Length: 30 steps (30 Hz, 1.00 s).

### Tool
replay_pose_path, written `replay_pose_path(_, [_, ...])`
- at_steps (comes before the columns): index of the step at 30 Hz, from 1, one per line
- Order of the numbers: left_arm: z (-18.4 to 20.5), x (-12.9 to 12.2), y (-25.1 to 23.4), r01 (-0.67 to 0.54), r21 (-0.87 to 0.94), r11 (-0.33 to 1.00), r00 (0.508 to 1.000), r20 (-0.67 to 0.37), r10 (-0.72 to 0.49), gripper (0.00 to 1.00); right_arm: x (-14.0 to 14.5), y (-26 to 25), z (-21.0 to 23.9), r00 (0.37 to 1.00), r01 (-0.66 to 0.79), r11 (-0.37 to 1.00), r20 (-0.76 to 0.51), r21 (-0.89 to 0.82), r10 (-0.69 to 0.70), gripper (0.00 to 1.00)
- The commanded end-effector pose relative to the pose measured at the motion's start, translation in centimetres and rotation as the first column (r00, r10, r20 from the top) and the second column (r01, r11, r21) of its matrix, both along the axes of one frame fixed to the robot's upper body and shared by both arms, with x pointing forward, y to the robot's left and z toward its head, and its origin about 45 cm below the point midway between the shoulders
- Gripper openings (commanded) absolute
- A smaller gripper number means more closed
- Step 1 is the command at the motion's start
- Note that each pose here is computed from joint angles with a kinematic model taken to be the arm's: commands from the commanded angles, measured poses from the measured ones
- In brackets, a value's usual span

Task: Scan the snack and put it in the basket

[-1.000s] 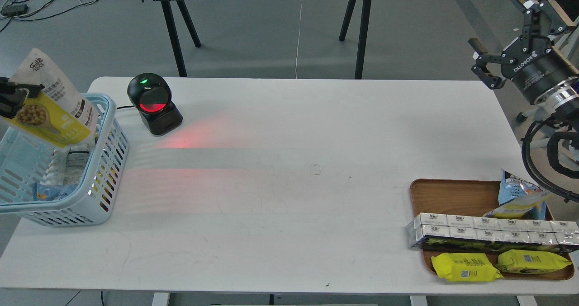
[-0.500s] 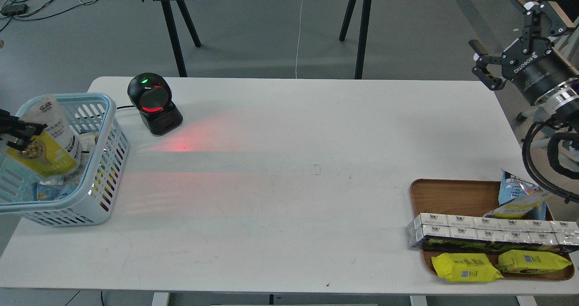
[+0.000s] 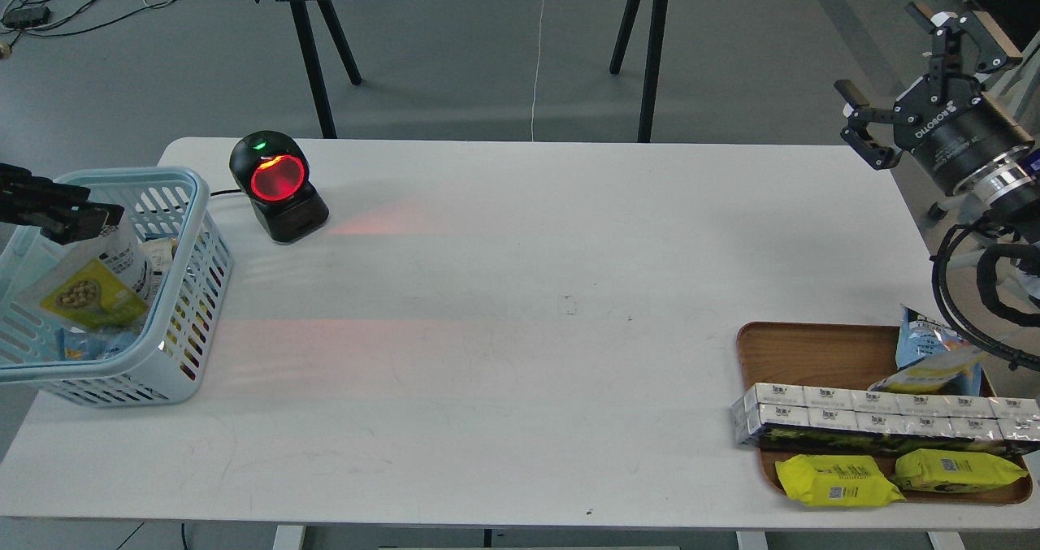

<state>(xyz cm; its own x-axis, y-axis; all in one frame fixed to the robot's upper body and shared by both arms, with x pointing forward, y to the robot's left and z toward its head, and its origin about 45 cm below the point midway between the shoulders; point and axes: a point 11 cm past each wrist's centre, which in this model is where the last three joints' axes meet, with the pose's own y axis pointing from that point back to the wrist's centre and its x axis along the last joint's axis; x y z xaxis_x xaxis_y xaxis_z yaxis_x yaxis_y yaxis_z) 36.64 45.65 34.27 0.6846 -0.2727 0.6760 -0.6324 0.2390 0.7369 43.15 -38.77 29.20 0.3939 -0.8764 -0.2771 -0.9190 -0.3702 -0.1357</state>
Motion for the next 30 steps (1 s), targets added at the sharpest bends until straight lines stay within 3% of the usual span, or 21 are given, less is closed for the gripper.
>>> replay_pose_path(1, [3.7,2.4,-4.5,0.013,-0.332,0.943,0.995,0.098,0.02,0.76,0.9,0.5,1.9,0.999,-0.013,1.0,0.041,-0.012,0.013,0.98])
replay_pose_path(4, [6.4,4.6,-7.3,0.024,-0.597,0.802,0.988,0.136,0.072,0.76,1.7,1.2,3.6,0.997,-0.023,1.0,0.079,-0.016,0.024,0.98])
replay_pose_path(7, [7.1,7.0,-9.7,0.011,-0.781,0.625,0.987,0.108,0.117,0.76,2.4,2.4,4.7,0.993,-0.047,0.999,0.107,-0.019,0.049,0.98])
replay_pose_path(16, [4.4,14.1,-13.4,-0.101,-0.965,0.244,0.961,-0.031,0.275,0.76,4.0,4.3,3.6,0.991,-0.064,0.991,0.108,-0.119,0.077,0.99])
replay_pose_path(23, [2.3,14.1,-14.6,-0.13,-0.987,0.09,0.958,-0.102,0.267,0.77,3.6,8.0,1.2,0.982,-0.167,0.97,0.064,-0.175,0.18,0.99])
replay_pose_path(30, [-1.3,13.2,-15.1,-0.191,-0.977,0.094,0.955,-0.163,0.249,0.77,2.4,9.8,-0.9,0.971,-0.232,0.958,0.015,-0.17,0.238,0.99])
